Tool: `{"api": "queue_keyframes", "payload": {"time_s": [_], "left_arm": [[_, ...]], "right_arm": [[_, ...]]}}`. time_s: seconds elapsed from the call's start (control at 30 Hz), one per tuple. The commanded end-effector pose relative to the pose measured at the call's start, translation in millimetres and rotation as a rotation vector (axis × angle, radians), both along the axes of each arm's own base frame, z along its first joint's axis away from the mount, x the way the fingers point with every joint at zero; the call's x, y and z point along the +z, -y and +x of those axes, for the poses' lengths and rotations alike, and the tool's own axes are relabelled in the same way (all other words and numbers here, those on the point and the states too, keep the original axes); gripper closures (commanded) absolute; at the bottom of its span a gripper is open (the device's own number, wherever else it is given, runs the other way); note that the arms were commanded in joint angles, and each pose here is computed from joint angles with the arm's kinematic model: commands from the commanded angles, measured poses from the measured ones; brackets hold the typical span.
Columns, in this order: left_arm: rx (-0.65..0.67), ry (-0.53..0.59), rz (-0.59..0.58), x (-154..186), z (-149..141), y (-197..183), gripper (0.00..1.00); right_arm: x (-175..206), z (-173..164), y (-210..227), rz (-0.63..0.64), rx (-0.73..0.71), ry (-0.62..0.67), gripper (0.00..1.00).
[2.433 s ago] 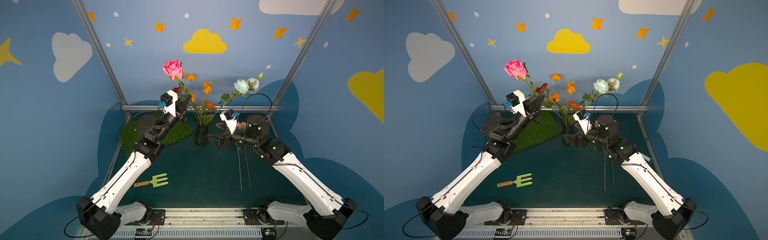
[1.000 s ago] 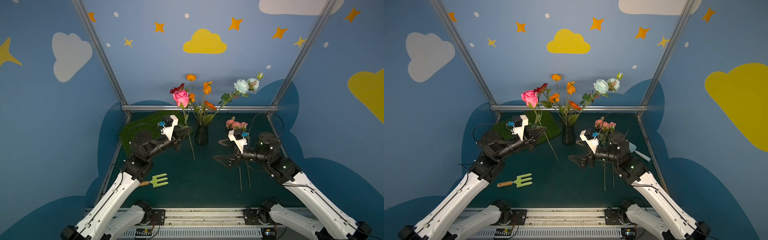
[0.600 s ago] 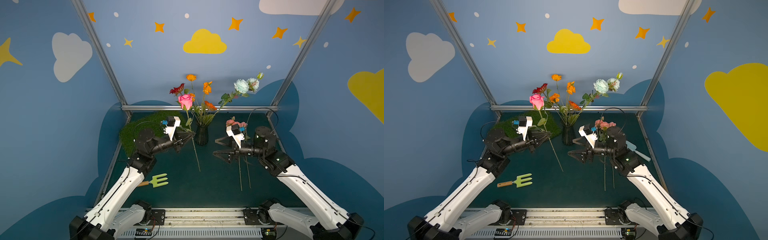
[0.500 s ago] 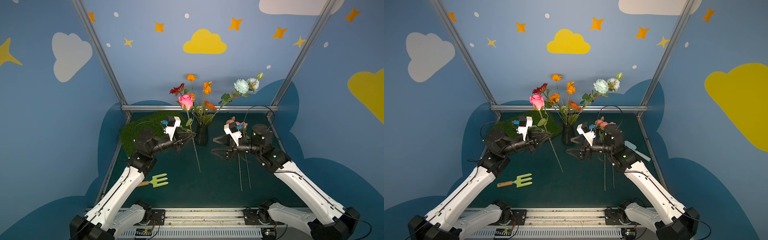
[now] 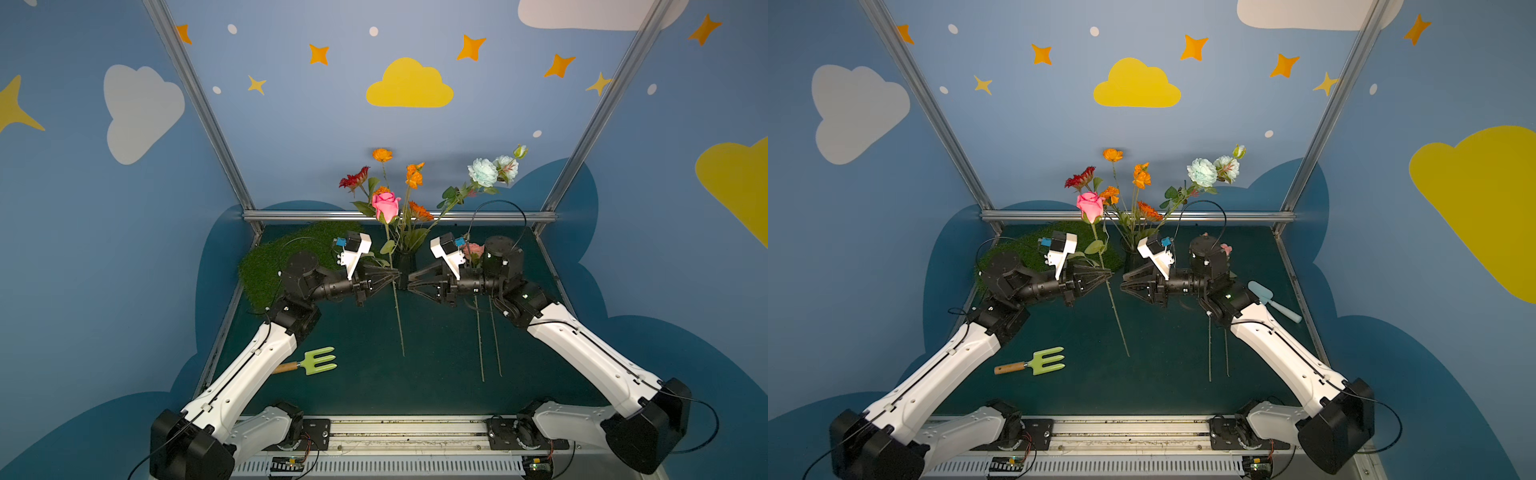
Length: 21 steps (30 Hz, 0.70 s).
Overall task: Pick out pink flowers from the vase
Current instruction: Place the flower at the center of the board.
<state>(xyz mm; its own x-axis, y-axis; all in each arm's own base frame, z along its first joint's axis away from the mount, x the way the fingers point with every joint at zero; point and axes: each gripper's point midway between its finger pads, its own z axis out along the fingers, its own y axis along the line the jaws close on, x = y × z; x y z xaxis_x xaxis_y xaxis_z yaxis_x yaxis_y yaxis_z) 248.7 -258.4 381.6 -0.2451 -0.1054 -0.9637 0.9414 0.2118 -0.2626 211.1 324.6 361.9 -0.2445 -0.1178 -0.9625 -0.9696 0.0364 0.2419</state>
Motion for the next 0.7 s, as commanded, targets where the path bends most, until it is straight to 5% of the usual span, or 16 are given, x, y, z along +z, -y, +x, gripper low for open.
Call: {"api": "queue_keyframes", "payload": {"time_s": [0.0,0.43,0.67], "left_arm": [[-0.041,0.053,-0.022,18.8,-9.1,2.9,0.98],[-0.043,0.052,-0.016,17.0,-6.0,8.8,0.98],[-0.042,0.060,-0.012,15.9,-4.6,12.0,0.98]], "right_arm": [[17.3,-4.3,-6.3,0.038,0.036,0.028,0.66],[16.8,-13.4,-24.9,0.042,0.101,0.017,0.70],[17.6,-18.5,-32.0,0.040,0.125,0.011,0.81]]}}
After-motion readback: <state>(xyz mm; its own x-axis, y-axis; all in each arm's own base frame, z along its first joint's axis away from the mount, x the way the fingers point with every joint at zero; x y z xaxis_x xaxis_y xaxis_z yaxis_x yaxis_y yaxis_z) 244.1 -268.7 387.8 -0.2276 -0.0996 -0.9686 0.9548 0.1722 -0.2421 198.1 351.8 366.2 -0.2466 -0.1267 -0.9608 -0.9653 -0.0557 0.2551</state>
